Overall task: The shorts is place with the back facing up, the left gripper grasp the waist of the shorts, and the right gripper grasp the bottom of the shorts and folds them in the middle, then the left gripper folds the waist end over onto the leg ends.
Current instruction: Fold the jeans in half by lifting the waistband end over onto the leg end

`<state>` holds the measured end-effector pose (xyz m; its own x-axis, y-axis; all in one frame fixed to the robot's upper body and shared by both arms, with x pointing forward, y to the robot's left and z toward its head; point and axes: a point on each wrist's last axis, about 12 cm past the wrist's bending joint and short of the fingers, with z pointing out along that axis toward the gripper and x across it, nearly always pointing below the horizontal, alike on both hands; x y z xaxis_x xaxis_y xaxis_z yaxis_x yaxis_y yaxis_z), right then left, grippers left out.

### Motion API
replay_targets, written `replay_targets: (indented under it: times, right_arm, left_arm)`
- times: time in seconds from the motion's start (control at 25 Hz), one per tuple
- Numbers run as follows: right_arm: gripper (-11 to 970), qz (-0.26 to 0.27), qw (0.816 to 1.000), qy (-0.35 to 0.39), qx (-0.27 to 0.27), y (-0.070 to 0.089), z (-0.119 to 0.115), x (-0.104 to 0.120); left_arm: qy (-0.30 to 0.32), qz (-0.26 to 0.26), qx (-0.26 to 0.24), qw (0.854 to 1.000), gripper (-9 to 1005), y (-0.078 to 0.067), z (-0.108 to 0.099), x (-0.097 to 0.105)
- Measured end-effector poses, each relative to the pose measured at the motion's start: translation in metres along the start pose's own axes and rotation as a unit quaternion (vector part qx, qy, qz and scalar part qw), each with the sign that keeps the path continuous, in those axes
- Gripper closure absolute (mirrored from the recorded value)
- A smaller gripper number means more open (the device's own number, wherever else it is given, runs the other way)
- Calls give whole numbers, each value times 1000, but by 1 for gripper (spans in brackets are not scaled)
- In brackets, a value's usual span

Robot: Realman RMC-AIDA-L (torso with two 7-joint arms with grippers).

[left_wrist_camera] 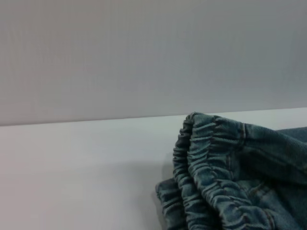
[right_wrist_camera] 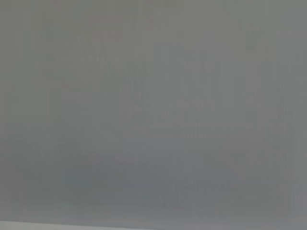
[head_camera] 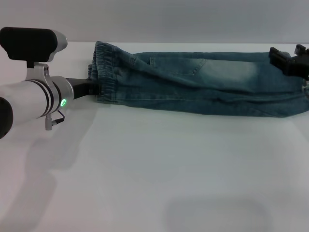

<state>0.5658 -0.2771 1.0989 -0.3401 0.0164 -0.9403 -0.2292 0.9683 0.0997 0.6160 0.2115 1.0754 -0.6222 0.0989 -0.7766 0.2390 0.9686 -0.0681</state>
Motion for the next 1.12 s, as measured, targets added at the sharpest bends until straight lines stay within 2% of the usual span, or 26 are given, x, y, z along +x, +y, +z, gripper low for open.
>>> replay_targets:
  times: [0.16,0.4,0.6,0.64,0.72,0.88,0.96,1.0,1.12]
  right_arm:
    - [353,0,1000,1,0,0,0,1]
    - [361,-3,1000,5,-7,3,1,2]
    - [367,-3,1000,7,-12,5,1,3]
    - [368,-3,1000,8,-15,6,1,4]
    - [371,-3,1000,11,-23,9,1,5]
    - [376,-11,999,18,-47,21,4,7]
    - [379,-23,997,22,-68,34,8,7]
    - [380,-23,997,22,-68,34,8,7]
    - [384,-36,995,23,-90,48,11,6]
  left_arm:
    - [-5,-5,5,1000,777,-2,-3,-2]
    - [-18,-6,17,1000,920,-6,-16,-10]
    - [-23,-7,21,999,934,-7,-23,-13]
    - [-34,-8,28,999,937,-10,-34,-17]
    - [-40,-8,31,999,937,-11,-40,-20]
    - [-58,-6,38,998,936,-15,-56,-25]
    - [-64,-3,41,997,936,-17,-60,-26]
    - [-64,-3,41,997,936,-17,-60,-26]
    - [-67,3,46,997,937,-22,-70,-28]
